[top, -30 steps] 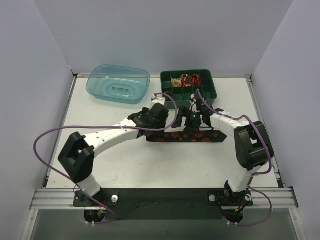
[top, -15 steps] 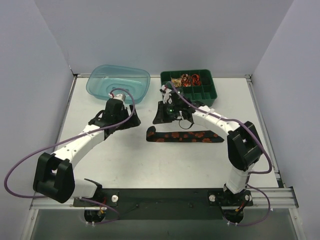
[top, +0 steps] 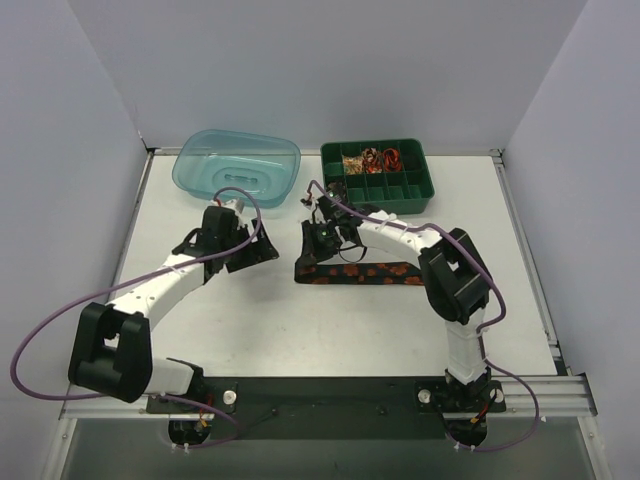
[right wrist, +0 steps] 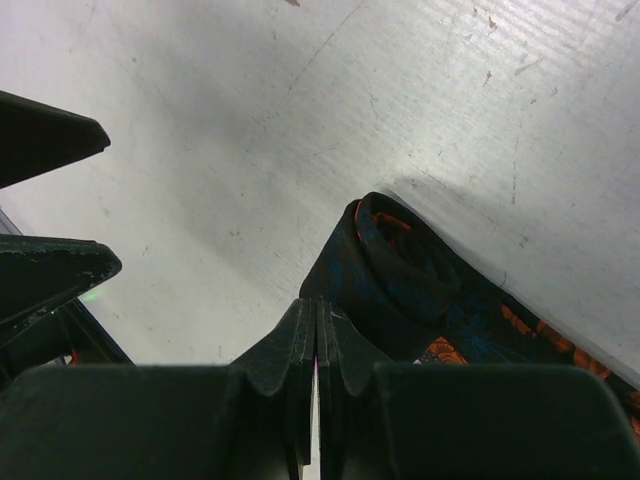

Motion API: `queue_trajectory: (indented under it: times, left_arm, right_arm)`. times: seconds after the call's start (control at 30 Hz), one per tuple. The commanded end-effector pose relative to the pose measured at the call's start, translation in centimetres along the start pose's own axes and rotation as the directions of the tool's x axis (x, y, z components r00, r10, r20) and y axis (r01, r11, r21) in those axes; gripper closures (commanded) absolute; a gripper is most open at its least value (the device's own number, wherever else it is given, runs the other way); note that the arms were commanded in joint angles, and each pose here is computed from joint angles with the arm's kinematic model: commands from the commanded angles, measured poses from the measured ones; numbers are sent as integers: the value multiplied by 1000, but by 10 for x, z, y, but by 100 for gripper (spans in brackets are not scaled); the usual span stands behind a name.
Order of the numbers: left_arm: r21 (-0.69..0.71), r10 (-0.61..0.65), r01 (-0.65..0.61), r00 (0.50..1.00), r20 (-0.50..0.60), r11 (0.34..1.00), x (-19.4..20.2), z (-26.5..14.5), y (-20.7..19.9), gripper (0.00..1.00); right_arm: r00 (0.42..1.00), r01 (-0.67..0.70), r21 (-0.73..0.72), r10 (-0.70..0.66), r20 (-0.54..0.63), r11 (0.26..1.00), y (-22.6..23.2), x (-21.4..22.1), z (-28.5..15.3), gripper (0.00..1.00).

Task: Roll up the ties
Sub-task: Roll the tie at the center of the board.

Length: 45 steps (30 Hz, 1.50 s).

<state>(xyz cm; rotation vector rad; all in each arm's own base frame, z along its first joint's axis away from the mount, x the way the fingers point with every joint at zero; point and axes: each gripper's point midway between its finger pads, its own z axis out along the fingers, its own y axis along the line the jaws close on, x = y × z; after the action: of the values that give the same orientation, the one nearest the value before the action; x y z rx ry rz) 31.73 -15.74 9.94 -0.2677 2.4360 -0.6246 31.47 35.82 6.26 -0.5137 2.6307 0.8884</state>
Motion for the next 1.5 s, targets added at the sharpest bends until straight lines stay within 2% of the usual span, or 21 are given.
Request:
queue_trajectory:
  times: [0.0,0.57,0.77,0.97,1.13,1.27,1.47]
  left_arm:
    - [64,-8,7,1000,17,998,-8,6,-11,12]
    - [176,-21,31,998,-58,984,18,41,-49,12]
    - [235,10,-1,999,-36,972,22,62,-74,12]
    - [298,-38,37,999,-1,954,22,81,-83,12]
    - [336,-59,61,998,-18,940,30,93,-88,23]
    - [388,-61,68,998,-31,919,37,100,-97,39]
    - [428,-54,53,999,-11,902,39,95,-104,40]
  right_arm:
    - [999,32,22,-33,21,999,3,-9,-11,100]
    - [1000,-30,66,30,10,997,-36,12,-21,100]
    - [998,-63,67,62,16,996,-47,13,-21,100]
    - [996,-88,44,87,26,995,-50,12,-23,100]
    - [994,-102,15,101,32,995,-48,9,-26,100]
    - [992,-117,-11,118,53,993,-46,2,-32,100]
    - [989,-126,-25,127,70,992,-44,-6,-37,100]
